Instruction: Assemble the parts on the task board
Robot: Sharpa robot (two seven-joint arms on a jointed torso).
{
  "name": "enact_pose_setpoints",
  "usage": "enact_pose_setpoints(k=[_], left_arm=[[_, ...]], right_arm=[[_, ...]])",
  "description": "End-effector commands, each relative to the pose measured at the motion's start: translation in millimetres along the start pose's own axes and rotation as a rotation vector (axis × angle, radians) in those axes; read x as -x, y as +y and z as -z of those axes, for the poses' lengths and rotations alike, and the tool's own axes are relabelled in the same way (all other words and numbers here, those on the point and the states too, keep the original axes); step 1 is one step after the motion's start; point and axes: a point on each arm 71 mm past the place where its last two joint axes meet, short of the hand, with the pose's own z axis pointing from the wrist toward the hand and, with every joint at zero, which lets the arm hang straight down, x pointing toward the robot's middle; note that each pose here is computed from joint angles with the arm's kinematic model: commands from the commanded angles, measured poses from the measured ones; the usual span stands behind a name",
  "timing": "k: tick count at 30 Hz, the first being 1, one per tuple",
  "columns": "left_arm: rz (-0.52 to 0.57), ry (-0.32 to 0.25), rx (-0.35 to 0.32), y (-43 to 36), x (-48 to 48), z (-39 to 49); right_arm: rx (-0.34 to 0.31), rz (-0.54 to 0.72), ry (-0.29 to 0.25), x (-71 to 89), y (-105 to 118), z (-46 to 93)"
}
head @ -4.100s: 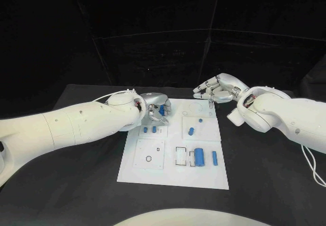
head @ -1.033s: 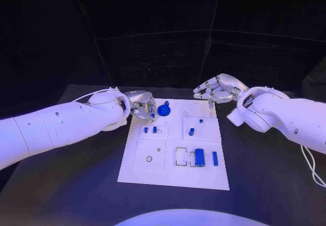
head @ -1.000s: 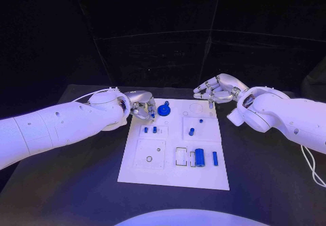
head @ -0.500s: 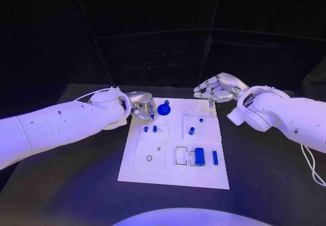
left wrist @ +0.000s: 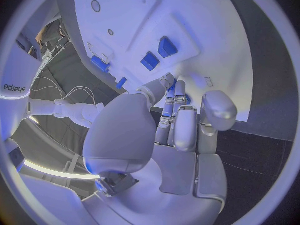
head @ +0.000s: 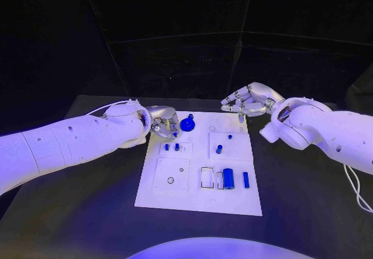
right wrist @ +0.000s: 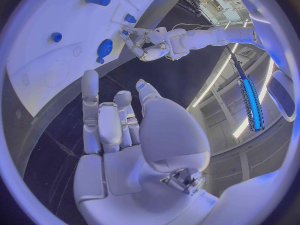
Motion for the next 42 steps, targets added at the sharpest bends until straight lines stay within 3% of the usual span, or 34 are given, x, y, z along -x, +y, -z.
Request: enact_pose_setpoints(k=[1,25,42], left_arm=[[0.003,0.018,0.001,-0.4,-1.8,-0.5],[0.0,0.043,0.035,2.9,-3.5,-3.0],[0.003,0.009,0.048,8.4,-0.4,-0.2]], right_arm=[[0.012,0.0,0.006,-0.1,1.9,-0.5],[0.009,0.001,0.004,0.5,1.3,-0.1],[-0.025,0.018,-0.003,4.1,-3.9,1.6]])
